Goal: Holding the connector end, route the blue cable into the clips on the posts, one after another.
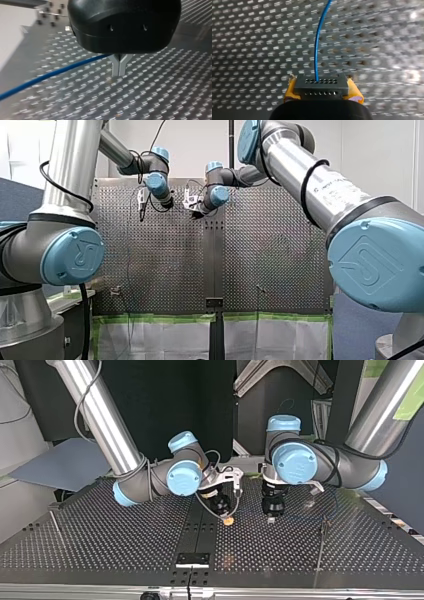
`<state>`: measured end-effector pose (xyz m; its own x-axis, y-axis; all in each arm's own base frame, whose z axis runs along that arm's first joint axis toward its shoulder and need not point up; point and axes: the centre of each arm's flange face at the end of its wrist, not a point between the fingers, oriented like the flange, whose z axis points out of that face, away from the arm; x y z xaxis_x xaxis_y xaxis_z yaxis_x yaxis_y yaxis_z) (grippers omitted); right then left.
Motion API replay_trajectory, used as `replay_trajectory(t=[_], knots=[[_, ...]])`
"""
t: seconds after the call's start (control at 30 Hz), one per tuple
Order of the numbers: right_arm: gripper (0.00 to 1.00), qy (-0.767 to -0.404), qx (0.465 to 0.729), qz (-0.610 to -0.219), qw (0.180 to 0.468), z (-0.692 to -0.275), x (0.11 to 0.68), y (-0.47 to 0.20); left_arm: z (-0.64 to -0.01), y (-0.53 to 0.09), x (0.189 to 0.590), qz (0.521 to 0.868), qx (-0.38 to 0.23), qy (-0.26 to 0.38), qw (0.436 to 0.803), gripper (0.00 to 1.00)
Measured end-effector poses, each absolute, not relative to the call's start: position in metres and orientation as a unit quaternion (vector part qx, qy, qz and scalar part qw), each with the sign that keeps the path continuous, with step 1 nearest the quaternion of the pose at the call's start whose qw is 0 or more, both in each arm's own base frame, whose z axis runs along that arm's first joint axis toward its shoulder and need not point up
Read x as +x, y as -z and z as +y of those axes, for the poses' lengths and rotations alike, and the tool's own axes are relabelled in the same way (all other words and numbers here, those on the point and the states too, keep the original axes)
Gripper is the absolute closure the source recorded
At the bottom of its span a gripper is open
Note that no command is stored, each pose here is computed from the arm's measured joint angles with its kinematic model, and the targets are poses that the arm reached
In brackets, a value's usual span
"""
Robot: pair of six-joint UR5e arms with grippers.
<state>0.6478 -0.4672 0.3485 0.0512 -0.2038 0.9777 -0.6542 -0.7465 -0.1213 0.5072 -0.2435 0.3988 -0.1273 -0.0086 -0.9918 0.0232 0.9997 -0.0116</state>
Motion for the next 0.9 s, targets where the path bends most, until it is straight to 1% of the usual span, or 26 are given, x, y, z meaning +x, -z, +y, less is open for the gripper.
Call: replay_trajectory(t=[0.1, 0.27, 0.57, 0.7, 0.9], knots=[[1.0, -0.603, 0.71, -0.312, 0.187, -0.469, 0.646, -0.33, -0.252, -0.383, 0.506, 0.765, 0.011, 0.007, 0.644, 1.0], [1.0, -0.58, 0.72, -0.325, 0.199, -0.474, 0.639, -0.302, -0.259, -0.369, 0.501, 0.773, 0.008, -0.003, 0.634, 1.0], [1.0, -0.54, 0.74, -0.344, 0.206, -0.477, 0.626, -0.247, -0.277, -0.317, 0.491, 0.794, 0.018, -0.009, 0.608, 1.0], [1.0, -0.528, 0.742, -0.354, 0.214, -0.481, 0.618, -0.226, -0.284, -0.308, 0.489, 0.791, 0.015, -0.009, 0.612, 1.0], [1.0, -0.523, 0.733, -0.368, 0.231, -0.49, 0.602, -0.211, -0.291, -0.3, 0.481, 0.789, 0.013, -0.014, 0.614, 1.0]])
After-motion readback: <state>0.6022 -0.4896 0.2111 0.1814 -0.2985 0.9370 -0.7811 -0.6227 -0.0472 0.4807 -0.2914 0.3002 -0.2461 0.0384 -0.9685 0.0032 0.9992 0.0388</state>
